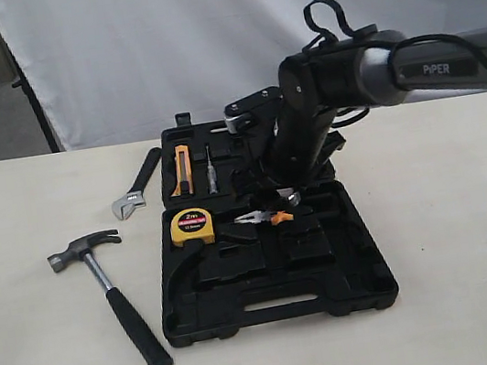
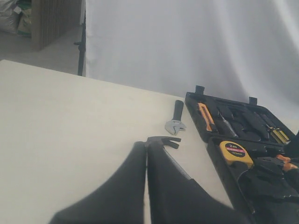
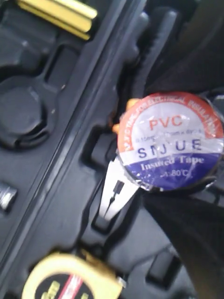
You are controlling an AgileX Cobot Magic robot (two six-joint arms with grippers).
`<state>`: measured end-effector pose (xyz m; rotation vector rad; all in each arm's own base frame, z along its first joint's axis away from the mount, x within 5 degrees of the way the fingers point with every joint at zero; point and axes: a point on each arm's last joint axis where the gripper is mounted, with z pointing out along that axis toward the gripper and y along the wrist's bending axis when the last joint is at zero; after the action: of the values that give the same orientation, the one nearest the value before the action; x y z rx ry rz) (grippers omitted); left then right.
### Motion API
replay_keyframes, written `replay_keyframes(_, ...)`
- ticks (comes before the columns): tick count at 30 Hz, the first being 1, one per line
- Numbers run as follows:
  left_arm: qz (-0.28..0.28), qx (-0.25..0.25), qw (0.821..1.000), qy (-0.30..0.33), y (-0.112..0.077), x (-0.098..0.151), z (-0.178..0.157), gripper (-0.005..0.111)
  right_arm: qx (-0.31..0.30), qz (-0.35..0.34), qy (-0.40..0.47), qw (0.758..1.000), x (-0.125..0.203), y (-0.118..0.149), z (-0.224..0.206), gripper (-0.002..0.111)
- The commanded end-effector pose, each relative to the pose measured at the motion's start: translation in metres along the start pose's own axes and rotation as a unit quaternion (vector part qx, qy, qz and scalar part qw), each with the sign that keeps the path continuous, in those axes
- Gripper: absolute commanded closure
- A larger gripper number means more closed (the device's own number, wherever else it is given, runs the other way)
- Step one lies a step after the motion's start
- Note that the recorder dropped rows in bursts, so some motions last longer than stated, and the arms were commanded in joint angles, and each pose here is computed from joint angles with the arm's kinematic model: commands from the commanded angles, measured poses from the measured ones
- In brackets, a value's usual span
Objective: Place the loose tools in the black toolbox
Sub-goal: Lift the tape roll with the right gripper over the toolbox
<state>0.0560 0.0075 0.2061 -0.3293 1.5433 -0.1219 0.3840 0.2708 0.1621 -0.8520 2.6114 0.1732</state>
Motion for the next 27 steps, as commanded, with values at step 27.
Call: replay_keyframes(27,0.0,-0.01,1.0,-0.01,0.0009,-0.0021,-0.0004,0.106,0.008,0.016,-0.004,1.0,0.0032,-0.0139,-0.0018,0.109)
